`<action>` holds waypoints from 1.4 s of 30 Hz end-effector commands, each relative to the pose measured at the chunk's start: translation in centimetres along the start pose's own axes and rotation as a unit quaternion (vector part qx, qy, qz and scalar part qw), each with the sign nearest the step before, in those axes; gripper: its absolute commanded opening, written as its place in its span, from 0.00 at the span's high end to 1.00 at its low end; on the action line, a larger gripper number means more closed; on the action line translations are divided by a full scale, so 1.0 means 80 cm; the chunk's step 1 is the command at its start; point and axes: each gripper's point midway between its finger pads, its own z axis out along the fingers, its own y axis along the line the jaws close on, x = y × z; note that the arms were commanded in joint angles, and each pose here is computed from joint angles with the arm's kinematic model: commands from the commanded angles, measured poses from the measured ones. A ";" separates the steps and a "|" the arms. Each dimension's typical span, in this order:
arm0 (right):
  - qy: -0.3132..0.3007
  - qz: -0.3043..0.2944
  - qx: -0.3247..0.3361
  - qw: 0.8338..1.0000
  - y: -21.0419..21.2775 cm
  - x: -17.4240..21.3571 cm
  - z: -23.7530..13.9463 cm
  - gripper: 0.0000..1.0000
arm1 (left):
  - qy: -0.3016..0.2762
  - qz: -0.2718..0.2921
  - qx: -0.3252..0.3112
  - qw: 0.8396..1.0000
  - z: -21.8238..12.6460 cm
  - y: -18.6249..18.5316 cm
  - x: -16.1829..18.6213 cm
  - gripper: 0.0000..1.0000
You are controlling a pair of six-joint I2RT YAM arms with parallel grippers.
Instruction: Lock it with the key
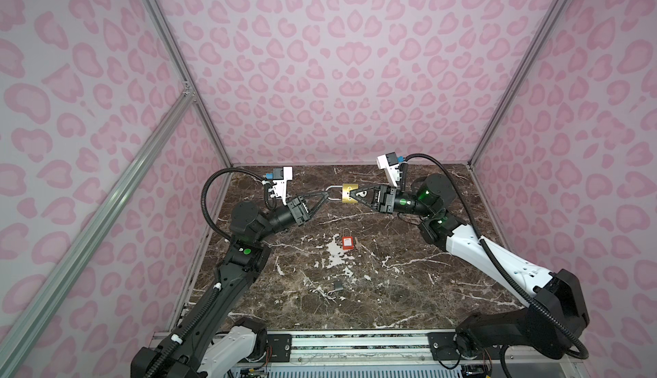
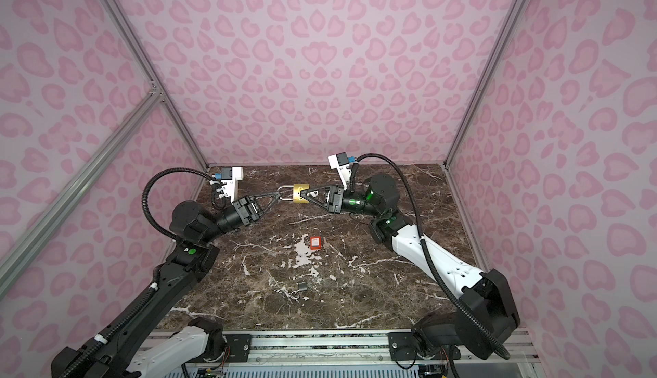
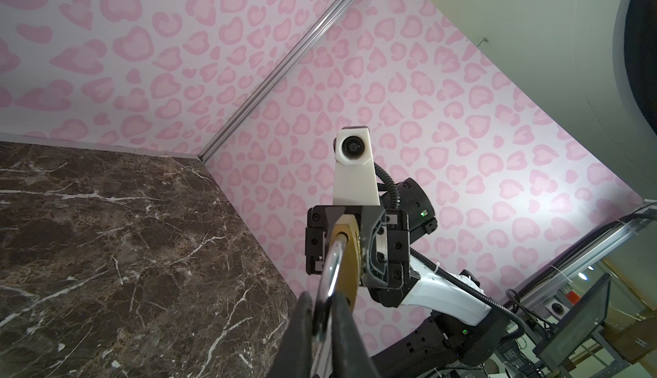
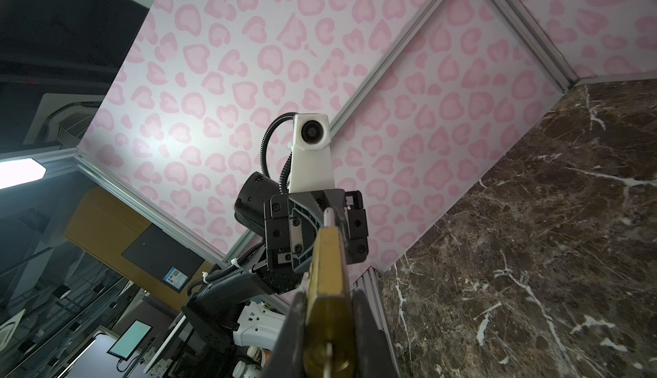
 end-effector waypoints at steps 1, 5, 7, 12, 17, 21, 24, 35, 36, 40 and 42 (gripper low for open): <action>0.000 -0.024 -0.019 1.000 0.014 -0.001 -0.001 1.00 | 0.000 0.009 0.012 1.000 0.001 -0.009 -0.004 0.93; 0.003 -0.029 -0.018 0.999 0.013 0.001 -0.001 1.00 | 0.001 0.007 0.013 1.000 0.002 -0.008 -0.003 0.96; 0.004 -0.029 -0.016 0.999 0.013 0.001 -0.002 1.00 | 0.002 0.005 0.014 1.000 0.002 -0.008 -0.002 0.96; 0.003 -0.026 -0.021 0.999 0.014 0.001 0.004 1.00 | 0.002 -0.002 0.015 1.000 0.005 -0.006 0.003 0.96; -0.002 -0.021 -0.025 0.999 0.009 0.002 0.015 1.00 | 0.018 -0.008 0.023 1.000 0.017 -0.007 0.017 0.96; -0.005 -0.020 -0.029 0.999 0.008 0.001 0.016 1.00 | 0.017 -0.004 0.023 1.000 0.016 -0.010 0.017 0.96; -0.010 -0.020 -0.041 0.999 0.016 -0.001 0.019 1.00 | 0.021 -0.006 0.023 0.999 0.018 -0.007 0.019 0.96; 0.004 -0.017 -0.041 0.999 0.021 0.003 0.016 1.00 | 0.029 -0.010 0.026 0.999 0.022 -0.006 0.022 0.96; 0.004 -0.018 -0.040 0.999 0.021 0.005 0.021 1.00 | 0.033 -0.016 0.026 0.999 0.027 -0.003 0.027 0.96; 0.028 -0.017 -0.060 0.998 0.025 0.016 0.050 1.00 | 0.069 -0.026 0.049 0.996 0.043 -0.004 0.052 0.96; 0.010 -0.016 -0.055 0.998 0.020 0.007 0.037 1.00 | 0.053 -0.013 0.038 0.998 0.031 -0.007 0.044 0.96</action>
